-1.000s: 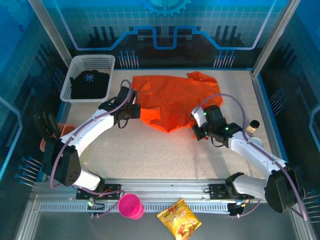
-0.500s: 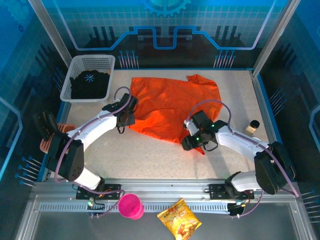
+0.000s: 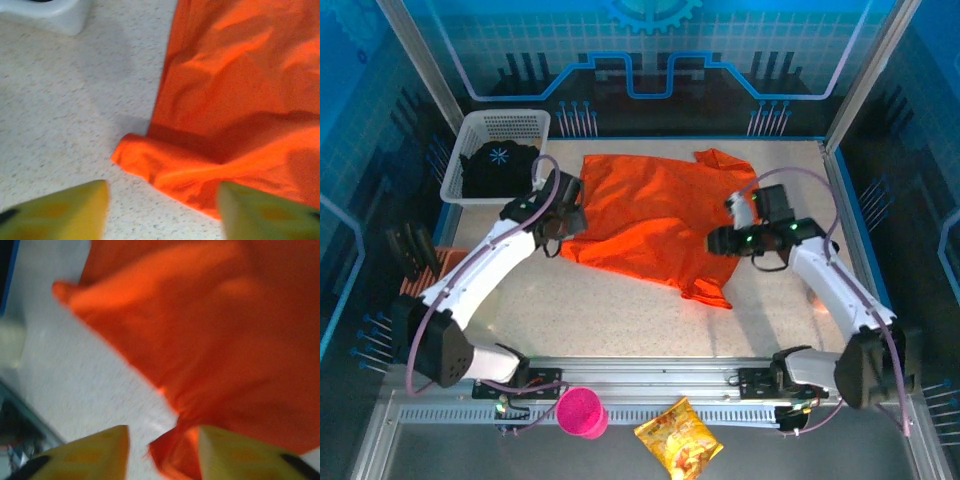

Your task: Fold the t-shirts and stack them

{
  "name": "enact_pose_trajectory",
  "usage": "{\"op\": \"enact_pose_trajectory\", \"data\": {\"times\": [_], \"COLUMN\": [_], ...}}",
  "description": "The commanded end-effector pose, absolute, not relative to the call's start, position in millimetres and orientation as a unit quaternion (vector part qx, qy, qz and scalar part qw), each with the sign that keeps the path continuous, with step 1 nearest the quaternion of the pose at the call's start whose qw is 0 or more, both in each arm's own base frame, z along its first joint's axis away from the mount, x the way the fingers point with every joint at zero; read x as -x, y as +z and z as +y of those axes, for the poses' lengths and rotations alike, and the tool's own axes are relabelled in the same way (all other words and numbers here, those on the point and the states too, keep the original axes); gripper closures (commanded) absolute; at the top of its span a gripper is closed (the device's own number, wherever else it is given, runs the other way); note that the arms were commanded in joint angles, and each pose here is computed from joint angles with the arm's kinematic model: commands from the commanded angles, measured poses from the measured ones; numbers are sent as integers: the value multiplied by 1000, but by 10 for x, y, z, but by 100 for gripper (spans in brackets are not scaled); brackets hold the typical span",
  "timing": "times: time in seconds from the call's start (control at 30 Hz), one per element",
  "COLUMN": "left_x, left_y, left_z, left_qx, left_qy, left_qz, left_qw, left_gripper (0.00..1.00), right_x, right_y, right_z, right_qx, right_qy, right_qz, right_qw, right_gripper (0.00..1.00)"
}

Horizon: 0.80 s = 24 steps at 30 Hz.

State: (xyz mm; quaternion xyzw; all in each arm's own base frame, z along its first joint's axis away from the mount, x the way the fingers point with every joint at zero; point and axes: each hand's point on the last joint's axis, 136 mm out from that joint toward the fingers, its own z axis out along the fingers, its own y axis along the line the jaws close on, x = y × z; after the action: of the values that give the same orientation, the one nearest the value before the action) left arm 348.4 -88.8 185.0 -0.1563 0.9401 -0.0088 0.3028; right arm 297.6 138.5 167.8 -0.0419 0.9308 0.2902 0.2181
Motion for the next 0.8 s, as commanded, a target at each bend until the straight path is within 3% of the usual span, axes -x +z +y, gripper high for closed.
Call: {"op": "enact_pose_trajectory", "data": {"times": [0.0, 0.07, 0.13, 0.37, 0.77], "left_x": [-3801, -4084, -4327, -4903, -5213], "left_y": [1617, 1447, 1268, 634, 157], "left_z": [-1173, -1324, -1404, -1334, -1047], "left_qx": [123, 111, 104, 123, 142], "left_qy": [-33, -34, -21, 13, 69], "left_qz": [955, 960, 965, 971, 976], "left_qw": [269, 254, 242, 204, 153], "left_gripper": [66, 87, 100, 100, 100], "right_x": [-3339, -3586, -3766, -4072, -4350], "right_y": [1416, 1210, 991, 377, 54], "right_z": [1028, 903, 840, 619, 448], "right_qx": [-86, -119, -135, -168, -173], "right_qy": [304, 307, 299, 225, 160], "right_qz": [933, 931, 934, 955, 970], "right_qw": [171, 158, 143, 94, 56], "right_gripper": [95, 100, 100, 100, 100]}}
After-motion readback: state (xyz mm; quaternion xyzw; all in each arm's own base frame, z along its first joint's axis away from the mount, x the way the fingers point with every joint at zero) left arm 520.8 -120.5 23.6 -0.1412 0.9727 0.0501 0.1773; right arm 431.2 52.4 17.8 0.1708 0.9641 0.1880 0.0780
